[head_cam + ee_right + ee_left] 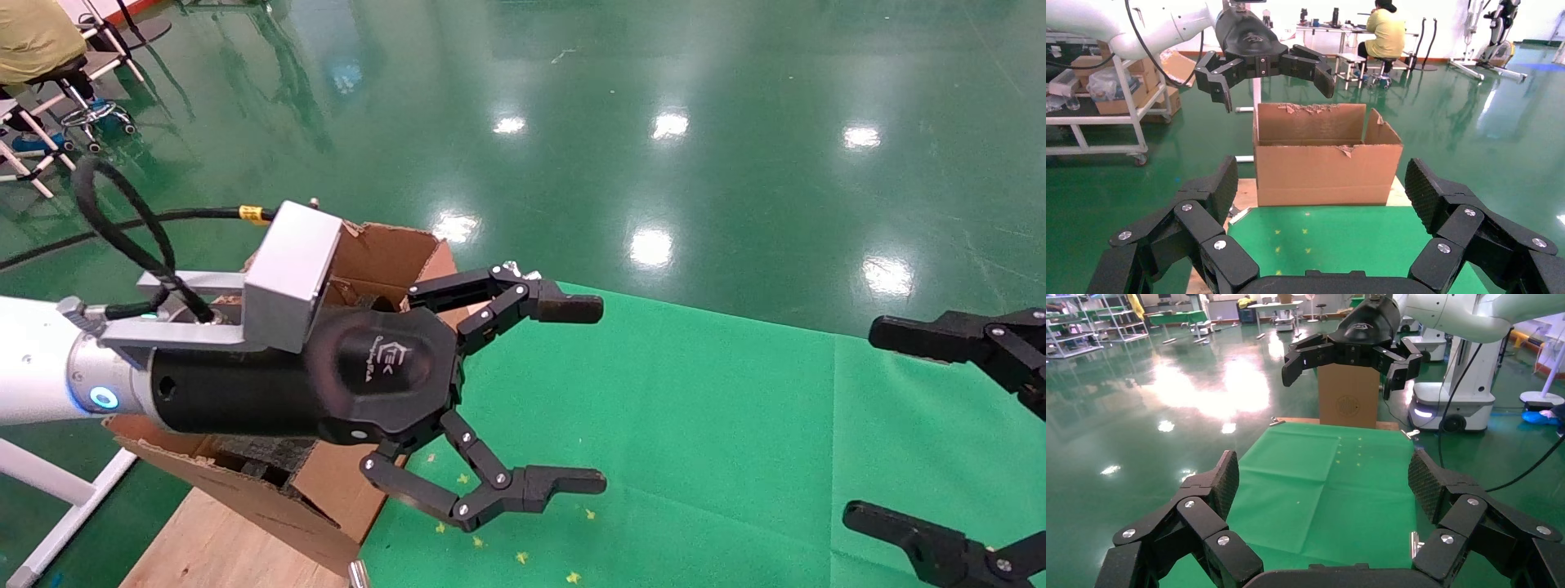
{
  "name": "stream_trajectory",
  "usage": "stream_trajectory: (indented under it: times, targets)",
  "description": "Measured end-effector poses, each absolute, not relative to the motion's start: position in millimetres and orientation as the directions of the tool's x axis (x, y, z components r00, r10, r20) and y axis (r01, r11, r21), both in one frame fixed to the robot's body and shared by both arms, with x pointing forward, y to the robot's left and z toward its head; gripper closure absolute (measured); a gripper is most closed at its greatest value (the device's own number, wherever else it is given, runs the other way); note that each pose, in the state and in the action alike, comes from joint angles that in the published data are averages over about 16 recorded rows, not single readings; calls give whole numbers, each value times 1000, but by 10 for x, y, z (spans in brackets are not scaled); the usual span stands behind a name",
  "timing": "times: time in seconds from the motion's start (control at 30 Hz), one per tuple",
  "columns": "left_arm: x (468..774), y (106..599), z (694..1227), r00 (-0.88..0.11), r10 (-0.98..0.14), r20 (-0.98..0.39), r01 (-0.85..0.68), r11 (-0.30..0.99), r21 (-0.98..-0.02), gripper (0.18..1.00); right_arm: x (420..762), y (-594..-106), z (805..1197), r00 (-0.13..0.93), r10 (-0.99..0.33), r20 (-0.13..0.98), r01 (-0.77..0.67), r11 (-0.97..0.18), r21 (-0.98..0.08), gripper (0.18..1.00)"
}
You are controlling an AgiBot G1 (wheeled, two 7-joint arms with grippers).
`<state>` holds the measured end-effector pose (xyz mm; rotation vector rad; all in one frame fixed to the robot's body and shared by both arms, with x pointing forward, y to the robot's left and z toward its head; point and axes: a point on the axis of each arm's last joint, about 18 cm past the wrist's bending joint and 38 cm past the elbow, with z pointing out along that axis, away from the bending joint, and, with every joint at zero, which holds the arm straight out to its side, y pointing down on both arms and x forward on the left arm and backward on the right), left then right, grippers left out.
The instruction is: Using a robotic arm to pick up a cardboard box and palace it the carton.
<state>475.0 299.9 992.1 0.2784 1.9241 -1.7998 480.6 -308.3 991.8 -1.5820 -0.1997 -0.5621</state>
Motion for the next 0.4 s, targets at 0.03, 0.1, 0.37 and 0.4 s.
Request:
stream_trajectory:
  times: [0.03,0.1,0.37,0.4]
  targets:
    - [4751,2999,9921,-861,-178,-477,465,111,-879,183,4806,-3083,9918,861,-206,466,454,-104,-885,178]
    - [4751,3000,9921,-861,-178,-477,464,111,-879,183,4806,-3083,9918,861,-206,466,454,-104,-885,178]
    - [4753,3000,9921,-861,-178,-477,464,111,-879,183,4806,-3083,9918,861,-206,466,454,-104,-885,178]
    - [4753,3000,9921,-861,-178,-477,464,111,-879,183,4806,-3083,9918,861,-206,466,454,-104,-885,178]
